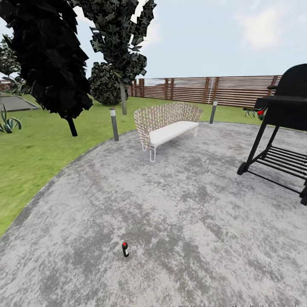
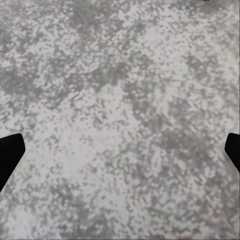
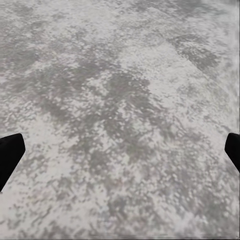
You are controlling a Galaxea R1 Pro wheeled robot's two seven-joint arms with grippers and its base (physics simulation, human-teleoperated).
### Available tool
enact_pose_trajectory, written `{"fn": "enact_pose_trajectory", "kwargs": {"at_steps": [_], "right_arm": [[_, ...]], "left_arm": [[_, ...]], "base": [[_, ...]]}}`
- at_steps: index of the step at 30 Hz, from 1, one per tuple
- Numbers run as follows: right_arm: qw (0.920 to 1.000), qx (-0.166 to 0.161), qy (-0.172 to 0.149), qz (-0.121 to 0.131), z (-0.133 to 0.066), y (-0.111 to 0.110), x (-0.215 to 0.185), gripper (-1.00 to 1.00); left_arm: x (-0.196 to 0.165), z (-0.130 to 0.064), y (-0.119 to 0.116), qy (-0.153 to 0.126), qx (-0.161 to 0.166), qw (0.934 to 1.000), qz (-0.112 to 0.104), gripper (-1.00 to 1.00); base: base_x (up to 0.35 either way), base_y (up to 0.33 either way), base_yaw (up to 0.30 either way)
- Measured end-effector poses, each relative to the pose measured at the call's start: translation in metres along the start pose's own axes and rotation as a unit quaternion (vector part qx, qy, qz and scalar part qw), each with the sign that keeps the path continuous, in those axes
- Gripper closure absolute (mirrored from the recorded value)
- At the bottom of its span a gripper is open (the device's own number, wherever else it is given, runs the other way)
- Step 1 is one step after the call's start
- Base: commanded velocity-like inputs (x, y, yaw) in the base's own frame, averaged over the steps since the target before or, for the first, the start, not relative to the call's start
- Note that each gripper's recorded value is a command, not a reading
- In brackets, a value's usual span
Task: In the garden, pick up the pesticide atomizer on the floor and spray pesticide onto both trees until each tree trunk is fully covered.
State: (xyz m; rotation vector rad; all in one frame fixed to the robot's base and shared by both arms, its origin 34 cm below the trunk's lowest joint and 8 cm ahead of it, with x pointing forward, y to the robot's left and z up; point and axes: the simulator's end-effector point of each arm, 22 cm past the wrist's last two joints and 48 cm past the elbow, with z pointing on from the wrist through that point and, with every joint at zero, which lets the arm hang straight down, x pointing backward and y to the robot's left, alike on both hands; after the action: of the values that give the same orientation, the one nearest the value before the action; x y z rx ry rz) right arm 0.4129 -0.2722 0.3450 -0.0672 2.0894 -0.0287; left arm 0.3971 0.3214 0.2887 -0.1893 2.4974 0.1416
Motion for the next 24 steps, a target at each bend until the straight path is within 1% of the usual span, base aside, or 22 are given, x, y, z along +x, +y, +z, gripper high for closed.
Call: {"fn": "enact_pose_trajectory", "kwargs": {"at_steps": [5, 24], "right_arm": [[1.0000, 0.000, 0.000, 0.000, -0.0001, 0.0000, 0.0002, -1.00], [1.0000, -0.003, 0.000, 0.000, -0.0001, 0.0014, 0.0001, -1.00]], "left_arm": [[-0.0001, 0.0000, 0.0000, 0.000, 0.000, 1.0000, 0.000, -1.00], [-0.0002, 0.0000, 0.0000, 0.000, 0.000, 1.0000, 0.000, -1.00]], "base": [[0.000, 0.222, -0.295], [0.000, 0.302, -0.294]]}}
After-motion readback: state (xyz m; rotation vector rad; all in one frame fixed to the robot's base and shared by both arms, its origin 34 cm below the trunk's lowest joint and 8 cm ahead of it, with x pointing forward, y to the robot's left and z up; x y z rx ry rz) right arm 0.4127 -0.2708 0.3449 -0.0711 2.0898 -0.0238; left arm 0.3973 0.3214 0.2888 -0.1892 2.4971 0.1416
